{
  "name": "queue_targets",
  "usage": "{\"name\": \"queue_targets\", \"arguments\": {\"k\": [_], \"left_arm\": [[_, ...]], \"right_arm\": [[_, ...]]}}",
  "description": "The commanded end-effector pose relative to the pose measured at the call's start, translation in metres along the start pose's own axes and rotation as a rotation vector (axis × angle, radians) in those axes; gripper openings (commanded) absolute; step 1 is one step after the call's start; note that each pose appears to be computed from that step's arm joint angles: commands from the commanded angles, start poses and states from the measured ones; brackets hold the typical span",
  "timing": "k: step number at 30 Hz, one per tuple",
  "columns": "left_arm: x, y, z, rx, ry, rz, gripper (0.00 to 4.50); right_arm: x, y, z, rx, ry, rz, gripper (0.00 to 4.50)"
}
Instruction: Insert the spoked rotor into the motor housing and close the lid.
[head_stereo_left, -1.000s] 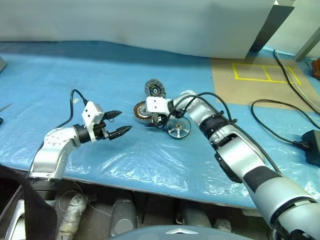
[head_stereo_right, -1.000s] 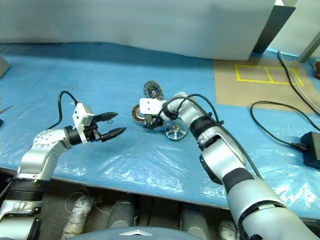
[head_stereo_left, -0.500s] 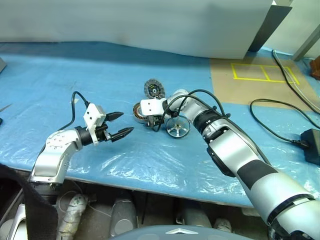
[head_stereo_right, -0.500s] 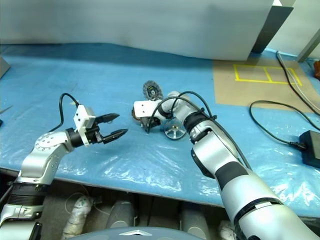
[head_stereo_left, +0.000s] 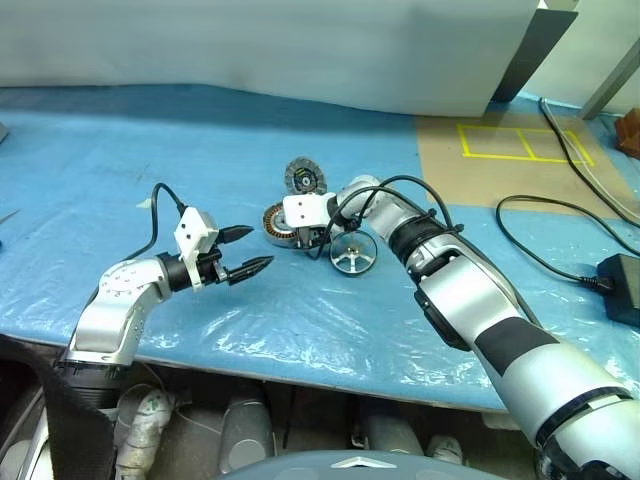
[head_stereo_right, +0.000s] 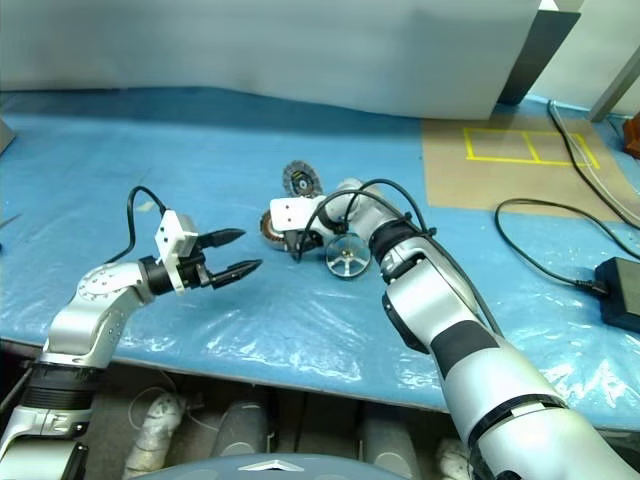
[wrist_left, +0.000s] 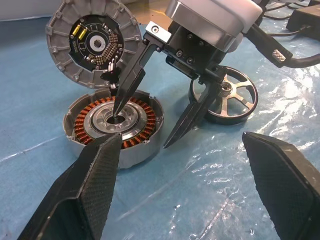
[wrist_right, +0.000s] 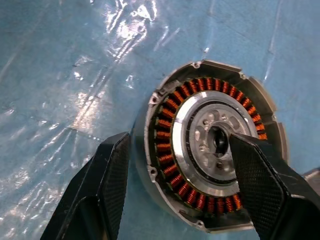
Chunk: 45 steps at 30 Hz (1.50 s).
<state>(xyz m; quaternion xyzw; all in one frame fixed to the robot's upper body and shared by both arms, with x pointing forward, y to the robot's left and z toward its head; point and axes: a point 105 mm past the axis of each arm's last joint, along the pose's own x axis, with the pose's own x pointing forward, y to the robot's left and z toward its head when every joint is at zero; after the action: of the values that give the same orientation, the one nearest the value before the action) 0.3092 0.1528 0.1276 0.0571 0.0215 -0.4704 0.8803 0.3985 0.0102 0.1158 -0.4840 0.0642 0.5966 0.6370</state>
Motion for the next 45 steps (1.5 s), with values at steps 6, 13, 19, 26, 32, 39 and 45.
{"name": "queue_targets", "arguments": {"k": [6, 13, 19, 26, 32, 39, 45], "left_arm": [[0.0, -0.001, 0.012, 0.024, -0.035, -0.009, 4.02], [-0.002, 0.0, 0.013, 0.004, -0.051, 0.003, 4.02], [-0.004, -0.001, 0.01, 0.019, -0.028, 0.003, 4.02], [-0.003, -0.001, 0.01, 0.019, -0.029, 0.007, 4.06], [-0.003, 0.0, 0.01, 0.012, -0.036, 0.017, 4.08], [-0.003, 0.001, 0.012, 0.002, -0.048, 0.018, 4.08], [-0.005, 0.001, 0.012, 0.009, -0.044, 0.02, 4.08]], "right_arm": [[-0.001, -0.006, 0.003, -0.013, 0.004, -0.022, 3.24], [0.011, 0.004, 0.016, -0.042, -0.035, 0.021, 3.24], [0.011, 0.002, 0.003, -0.048, 0.04, -0.016, 3.24], [0.009, 0.007, -0.006, -0.019, 0.059, 0.02, 3.06], [0.011, 0.015, -0.001, -0.091, 0.057, 0.087, 2.09], [-0.001, 0.015, 0.019, -0.127, -0.019, 0.198, 2.09], [-0.026, 0.053, 0.021, -0.296, -0.11, 0.399, 2.09]]}}
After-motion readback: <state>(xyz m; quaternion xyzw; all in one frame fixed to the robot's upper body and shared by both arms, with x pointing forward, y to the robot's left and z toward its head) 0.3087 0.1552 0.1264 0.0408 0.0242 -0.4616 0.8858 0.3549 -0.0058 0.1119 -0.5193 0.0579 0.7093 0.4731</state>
